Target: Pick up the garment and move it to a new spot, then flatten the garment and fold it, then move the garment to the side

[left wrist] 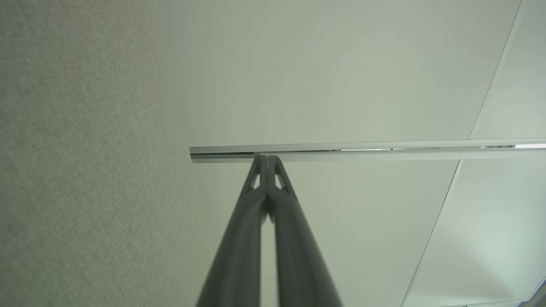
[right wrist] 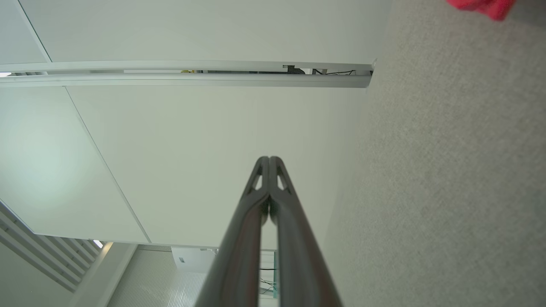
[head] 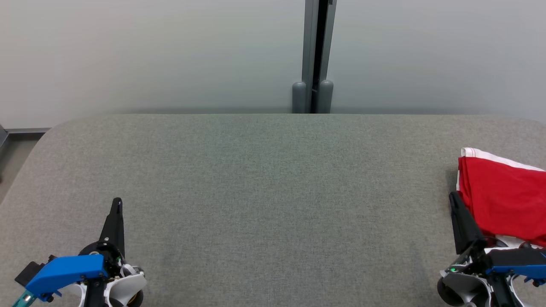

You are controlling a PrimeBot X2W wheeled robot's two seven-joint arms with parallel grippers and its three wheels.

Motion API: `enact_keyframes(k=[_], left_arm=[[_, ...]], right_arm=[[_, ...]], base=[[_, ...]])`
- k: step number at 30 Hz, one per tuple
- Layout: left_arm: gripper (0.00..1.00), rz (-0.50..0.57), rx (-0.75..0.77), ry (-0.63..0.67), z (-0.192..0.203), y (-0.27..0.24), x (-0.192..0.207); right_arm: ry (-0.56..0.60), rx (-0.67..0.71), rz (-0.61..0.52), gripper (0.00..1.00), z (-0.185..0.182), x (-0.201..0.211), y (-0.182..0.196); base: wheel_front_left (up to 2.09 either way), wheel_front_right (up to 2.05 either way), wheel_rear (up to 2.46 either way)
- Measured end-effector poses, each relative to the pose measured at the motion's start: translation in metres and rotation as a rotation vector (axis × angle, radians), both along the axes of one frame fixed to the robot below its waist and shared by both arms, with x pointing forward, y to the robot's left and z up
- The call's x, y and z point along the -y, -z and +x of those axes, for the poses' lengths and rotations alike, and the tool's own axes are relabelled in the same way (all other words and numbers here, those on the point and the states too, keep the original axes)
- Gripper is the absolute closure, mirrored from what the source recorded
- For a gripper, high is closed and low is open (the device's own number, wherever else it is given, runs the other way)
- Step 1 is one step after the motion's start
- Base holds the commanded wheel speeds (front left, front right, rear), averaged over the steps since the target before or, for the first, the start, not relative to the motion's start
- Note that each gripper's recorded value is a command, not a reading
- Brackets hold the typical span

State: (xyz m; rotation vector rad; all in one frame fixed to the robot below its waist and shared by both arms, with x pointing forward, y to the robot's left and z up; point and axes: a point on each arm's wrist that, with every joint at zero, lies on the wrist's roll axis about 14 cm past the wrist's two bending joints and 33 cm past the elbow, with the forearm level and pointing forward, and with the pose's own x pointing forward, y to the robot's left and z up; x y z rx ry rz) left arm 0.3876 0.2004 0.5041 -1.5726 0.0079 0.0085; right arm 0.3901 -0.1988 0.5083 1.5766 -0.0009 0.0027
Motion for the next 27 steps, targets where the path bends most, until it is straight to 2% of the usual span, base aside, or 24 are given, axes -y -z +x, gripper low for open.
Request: enact_keyframes(k=[27], left_arm=[[1.0,0.0,0.0,0.0,0.0,0.0,0.0]], right_arm=[[0.0,0.0,0.0,1.0,0.0,0.0001,0.0001]], base=[[0.0,0.0,0.0]])
